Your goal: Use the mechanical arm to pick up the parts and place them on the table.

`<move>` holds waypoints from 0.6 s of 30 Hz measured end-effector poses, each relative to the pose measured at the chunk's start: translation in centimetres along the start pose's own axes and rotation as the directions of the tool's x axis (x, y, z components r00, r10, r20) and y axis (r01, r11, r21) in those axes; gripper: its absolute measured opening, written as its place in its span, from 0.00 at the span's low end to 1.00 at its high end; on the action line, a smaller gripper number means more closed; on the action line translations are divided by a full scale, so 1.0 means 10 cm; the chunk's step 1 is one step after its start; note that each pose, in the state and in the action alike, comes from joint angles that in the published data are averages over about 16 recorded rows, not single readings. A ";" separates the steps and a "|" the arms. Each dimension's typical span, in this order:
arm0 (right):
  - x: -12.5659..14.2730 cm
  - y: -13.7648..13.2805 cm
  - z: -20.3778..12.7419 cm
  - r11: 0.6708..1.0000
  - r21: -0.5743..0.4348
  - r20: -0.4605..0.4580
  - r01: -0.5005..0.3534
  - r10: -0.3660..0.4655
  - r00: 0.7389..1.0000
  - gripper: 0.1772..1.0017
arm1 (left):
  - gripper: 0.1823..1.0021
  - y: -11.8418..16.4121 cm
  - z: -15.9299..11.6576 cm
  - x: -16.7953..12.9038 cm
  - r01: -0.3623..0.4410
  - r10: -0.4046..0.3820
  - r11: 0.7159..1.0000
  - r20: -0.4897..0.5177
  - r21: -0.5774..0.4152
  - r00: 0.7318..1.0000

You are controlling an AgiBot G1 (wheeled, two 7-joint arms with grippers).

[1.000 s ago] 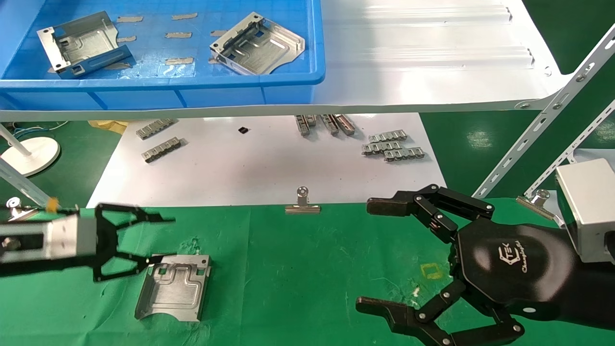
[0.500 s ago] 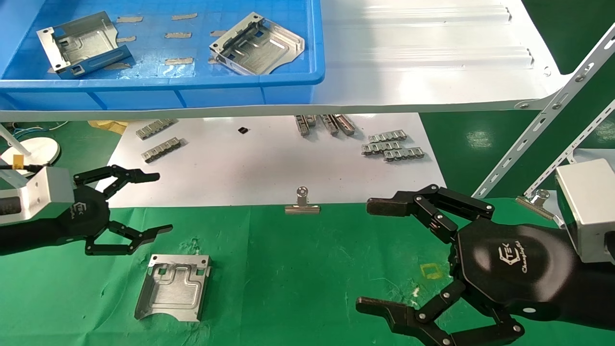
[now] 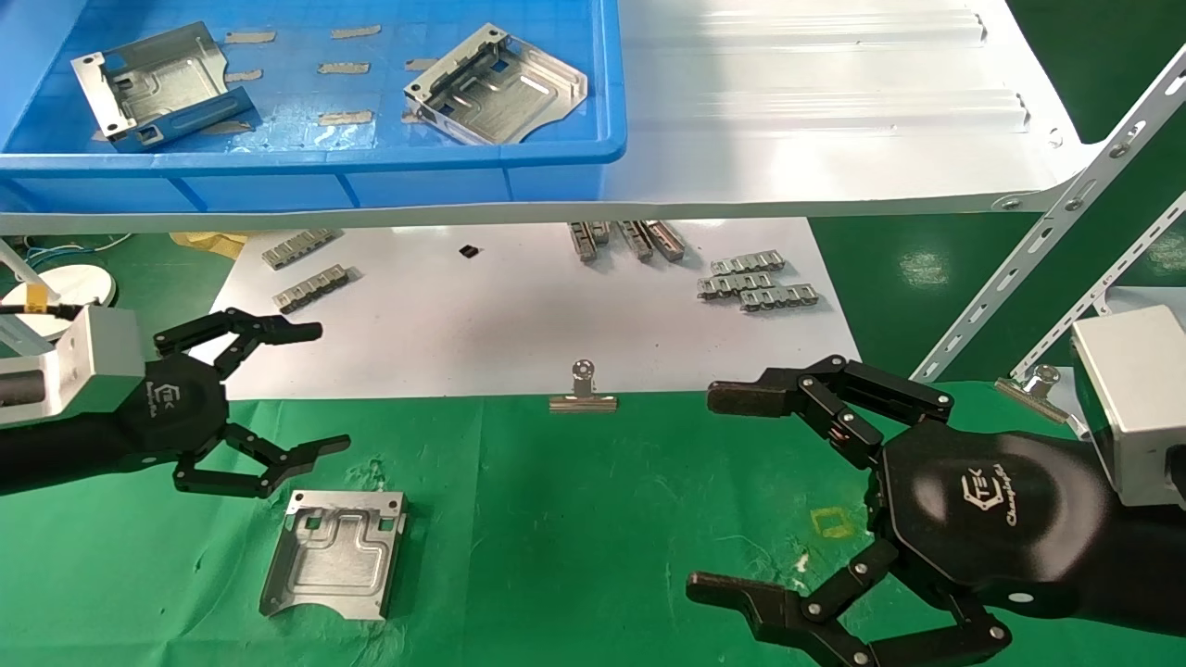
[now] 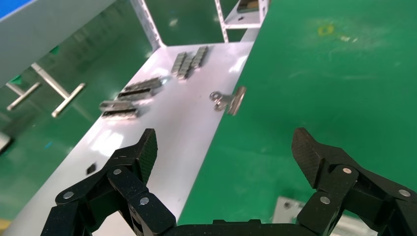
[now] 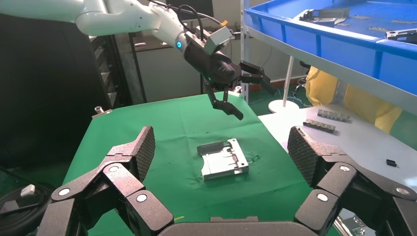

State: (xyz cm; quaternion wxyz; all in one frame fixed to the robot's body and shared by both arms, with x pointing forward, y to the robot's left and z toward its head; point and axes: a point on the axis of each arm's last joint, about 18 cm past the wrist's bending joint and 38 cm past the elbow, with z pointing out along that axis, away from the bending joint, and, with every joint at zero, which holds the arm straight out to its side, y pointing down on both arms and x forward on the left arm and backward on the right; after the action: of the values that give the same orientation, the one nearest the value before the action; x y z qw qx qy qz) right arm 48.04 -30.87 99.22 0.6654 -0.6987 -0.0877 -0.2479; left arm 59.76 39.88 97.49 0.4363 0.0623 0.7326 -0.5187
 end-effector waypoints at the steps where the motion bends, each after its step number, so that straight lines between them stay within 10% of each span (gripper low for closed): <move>1: 0.00 0.00 0.00 1.000 0.000 0.000 0.000 0.000 1.000 1.00 | 0.97 -0.02 0.01 0.01 0.005 -0.005 1.000 -0.003 0.008 1.000; 18: 0.00 0.00 0.00 1.000 0.000 0.000 0.000 0.000 1.000 1.00 | 1.00 -0.38 0.11 0.24 0.099 -0.091 0.987 -0.072 0.130 0.993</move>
State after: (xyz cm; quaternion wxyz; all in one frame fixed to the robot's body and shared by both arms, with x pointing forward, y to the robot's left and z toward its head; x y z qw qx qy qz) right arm 48.04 -30.87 99.22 0.6654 -0.6987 -0.0877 -0.2479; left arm 56.88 36.34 98.44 0.3817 0.0733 0.7124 -0.5843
